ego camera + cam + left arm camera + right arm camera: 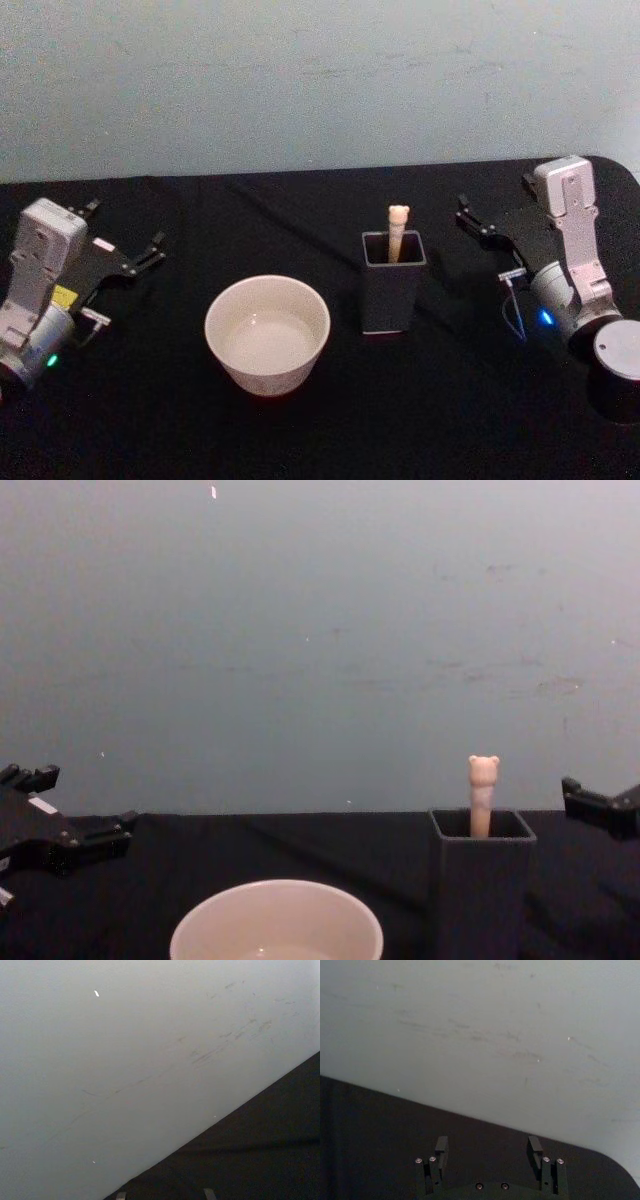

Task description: Pick up the stirring spoon with one hand, stir inside the cup, then place it back in its original position.

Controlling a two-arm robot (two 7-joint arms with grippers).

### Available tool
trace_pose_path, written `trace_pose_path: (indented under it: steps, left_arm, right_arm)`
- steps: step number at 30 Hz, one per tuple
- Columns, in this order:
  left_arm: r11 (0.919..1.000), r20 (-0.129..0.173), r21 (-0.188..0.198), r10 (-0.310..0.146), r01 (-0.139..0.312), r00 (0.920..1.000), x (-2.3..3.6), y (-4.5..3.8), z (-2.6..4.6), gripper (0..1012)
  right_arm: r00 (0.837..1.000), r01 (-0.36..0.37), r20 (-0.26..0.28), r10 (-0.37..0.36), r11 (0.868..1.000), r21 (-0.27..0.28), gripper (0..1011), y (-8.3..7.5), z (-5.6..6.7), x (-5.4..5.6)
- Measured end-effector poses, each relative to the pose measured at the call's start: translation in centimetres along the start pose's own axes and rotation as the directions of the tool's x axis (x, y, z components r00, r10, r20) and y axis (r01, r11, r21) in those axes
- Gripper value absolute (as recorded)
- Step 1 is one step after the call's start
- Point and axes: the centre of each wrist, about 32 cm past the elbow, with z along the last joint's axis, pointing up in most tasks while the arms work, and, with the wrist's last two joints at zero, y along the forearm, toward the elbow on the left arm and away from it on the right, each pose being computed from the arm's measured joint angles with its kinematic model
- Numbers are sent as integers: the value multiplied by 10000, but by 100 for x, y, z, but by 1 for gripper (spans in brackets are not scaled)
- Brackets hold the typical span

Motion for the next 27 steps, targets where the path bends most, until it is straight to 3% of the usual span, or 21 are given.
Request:
trace_pose_path:
  steps: [7,27]
  left_arm:
    - [10000,0,0,0,0,10000,0,0,0,1001]
    - [10000,0,0,0,0,10000,0,0,0,1001]
  right_arm:
    - [10000,-23,-64,20,9994,-333,1002,10,-24,20]
    - [10000,-37,-36,36,9997,-248,1002,10,-19,14]
